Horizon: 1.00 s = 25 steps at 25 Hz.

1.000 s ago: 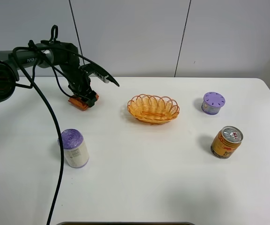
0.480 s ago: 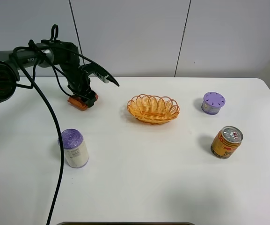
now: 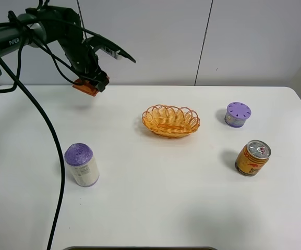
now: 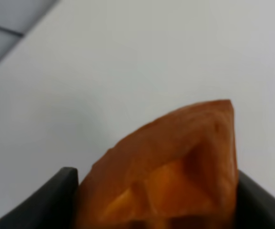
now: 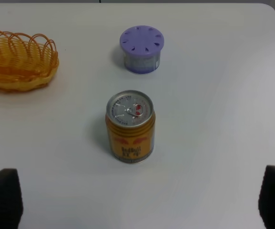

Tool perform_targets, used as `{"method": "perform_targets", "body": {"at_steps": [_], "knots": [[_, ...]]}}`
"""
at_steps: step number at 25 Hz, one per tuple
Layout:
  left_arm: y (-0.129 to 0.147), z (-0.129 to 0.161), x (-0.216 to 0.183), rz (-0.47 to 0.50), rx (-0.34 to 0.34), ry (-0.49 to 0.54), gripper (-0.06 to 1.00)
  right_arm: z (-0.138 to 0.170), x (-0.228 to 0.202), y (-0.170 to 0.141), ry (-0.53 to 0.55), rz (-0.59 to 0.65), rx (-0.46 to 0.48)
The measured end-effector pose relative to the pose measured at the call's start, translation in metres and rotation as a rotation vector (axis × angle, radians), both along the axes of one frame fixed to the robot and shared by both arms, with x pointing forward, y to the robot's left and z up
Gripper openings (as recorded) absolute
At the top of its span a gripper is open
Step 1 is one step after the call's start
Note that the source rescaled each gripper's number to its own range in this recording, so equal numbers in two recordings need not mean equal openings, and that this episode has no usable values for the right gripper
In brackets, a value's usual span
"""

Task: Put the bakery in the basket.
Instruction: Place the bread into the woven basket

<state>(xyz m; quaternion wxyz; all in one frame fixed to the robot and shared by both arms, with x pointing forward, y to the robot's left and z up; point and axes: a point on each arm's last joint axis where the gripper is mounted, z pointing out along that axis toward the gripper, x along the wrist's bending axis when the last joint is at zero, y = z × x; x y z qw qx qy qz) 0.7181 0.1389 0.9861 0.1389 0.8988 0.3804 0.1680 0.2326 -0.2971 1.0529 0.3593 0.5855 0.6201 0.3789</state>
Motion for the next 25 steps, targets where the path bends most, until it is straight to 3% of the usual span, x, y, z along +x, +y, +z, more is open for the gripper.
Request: {"method": "perform_targets", "body": {"at_steps": [11,25], "knots": [[-0.063,0.078,-0.047,-0.034,-0.130,-0.131,0.03,0.000,0.000,0.000,0.000,0.000,0.000],[-0.145,0.090,-0.091,-0.076,-0.305,-0.186,0.03,0.000,0.000,0.000,0.000,0.000,0.000]]}}
